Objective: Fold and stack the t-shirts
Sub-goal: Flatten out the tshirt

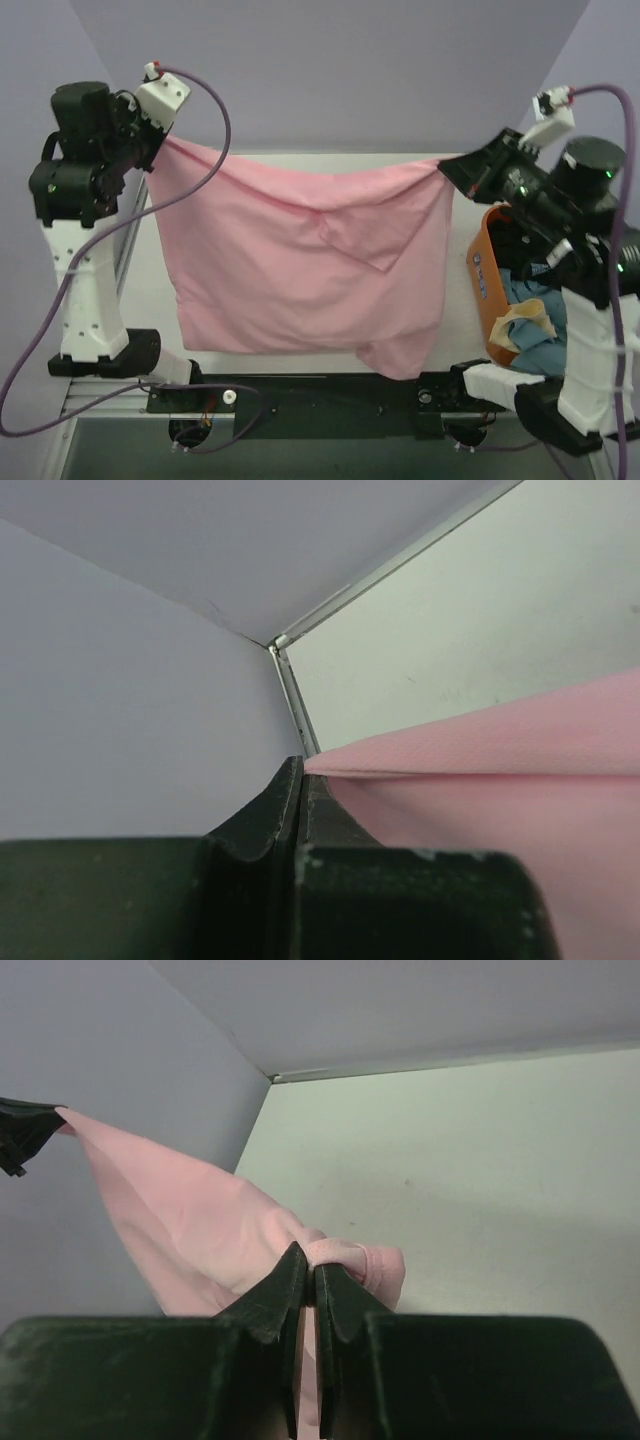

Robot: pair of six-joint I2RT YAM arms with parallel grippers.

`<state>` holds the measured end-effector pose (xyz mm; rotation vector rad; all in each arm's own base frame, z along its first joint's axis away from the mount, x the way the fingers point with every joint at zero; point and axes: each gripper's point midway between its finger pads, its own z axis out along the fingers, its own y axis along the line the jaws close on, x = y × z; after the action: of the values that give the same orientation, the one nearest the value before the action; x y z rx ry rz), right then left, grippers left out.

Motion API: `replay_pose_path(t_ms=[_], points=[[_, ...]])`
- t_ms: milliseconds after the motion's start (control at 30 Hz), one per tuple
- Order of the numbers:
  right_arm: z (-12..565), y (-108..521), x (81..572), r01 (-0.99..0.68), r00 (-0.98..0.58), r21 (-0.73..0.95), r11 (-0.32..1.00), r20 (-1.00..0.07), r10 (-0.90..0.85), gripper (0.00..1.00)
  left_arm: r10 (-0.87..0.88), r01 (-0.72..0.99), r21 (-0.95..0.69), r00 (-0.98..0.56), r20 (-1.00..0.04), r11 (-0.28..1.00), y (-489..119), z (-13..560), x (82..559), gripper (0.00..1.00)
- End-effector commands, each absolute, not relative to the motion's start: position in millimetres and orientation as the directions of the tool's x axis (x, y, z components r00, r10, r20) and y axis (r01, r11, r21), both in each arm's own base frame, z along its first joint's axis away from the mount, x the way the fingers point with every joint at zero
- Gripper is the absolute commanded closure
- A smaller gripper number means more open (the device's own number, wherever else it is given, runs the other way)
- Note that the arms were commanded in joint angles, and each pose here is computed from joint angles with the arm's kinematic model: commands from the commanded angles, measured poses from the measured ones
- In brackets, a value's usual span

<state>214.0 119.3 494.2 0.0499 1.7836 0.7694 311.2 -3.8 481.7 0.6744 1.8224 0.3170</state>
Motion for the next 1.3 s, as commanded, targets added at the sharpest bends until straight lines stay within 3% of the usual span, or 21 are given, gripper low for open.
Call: replay_pose_path(t_ms=[0, 167, 300, 433, 533, 567, 667, 700, 800, 967, 1133, 1267], points=[[503, 141, 319, -0.341, -0.395, 0.553, 0.760, -0.818, 0.418, 1.00, 0.556, 0.098, 0.548, -0.120, -0.822, 0.831, 9, 518, 387, 1.00], [536, 133, 414, -0.361, -0.336, 0.662, 0.656, -0.749, 0.571, 1.00, 0.514, -0.063, 0.511, 0.034, -0.857, 0.857, 16, 574, 422, 1.00], [567, 120, 437, -0.395, -0.262, 0.689, 0.608, -0.719, 0.644, 1.00, 0.531, -0.121, 0.521, 0.078, -0.844, 0.845, 23, 592, 436, 1.00], [569, 116, 430, -0.417, -0.280, 0.701, 0.578, -0.704, 0.652, 1.00, 0.540, -0.047, 0.538, 0.030, -0.841, 0.841, 17, 563, 442, 1.00], [509, 116, 435, -0.320, -0.386, 0.736, 0.597, -0.677, 0.627, 1.00, 0.556, -0.016, 0.556, 0.013, -0.831, 0.831, 15, 541, 431, 1.00], [507, 116, 423, -0.328, -0.387, 0.723, 0.608, -0.690, 0.612, 1.00, 0.563, 0.028, 0.563, -0.045, -0.825, 0.826, 14, 511, 438, 1.00], [418, 118, 414, -0.188, -0.539, 0.759, 0.623, -0.610, 0.581, 1.00, 0.601, 0.125, 0.589, -0.109, -0.792, 0.799, 10, 470, 425, 1.00], [401, 118, 407, -0.164, -0.568, 0.760, 0.629, -0.594, 0.570, 1.00, 0.616, 0.202, 0.585, -0.159, -0.772, 0.785, 5, 431, 427, 1.00], [293, 122, 385, 0.023, -0.728, 0.773, 0.635, -0.422, 0.540, 1.00, 0.697, 0.383, 0.594, -0.236, -0.677, 0.707, -4, 348, 405, 1.00], [161, 115, 336, 0.245, -0.845, 0.650, 0.719, -0.220, 0.487, 1.00, 0.781, 0.624, 0.503, -0.314, -0.540, 0.599, -17, 220, 362, 1.00], [88, 112, 314, 0.298, -0.890, 0.471, 0.830, -0.177, 0.420, 1.00, 0.799, 0.748, 0.351, -0.384, -0.463, 0.563, -30, 125, 318, 1.00], [53, 100, 308, 0.357, -0.891, 0.375, 0.856, -0.138, 0.432, 1.00, 0.808, 0.783, 0.285, -0.420, -0.413, 0.553, -29, 93, 291, 1.00]])
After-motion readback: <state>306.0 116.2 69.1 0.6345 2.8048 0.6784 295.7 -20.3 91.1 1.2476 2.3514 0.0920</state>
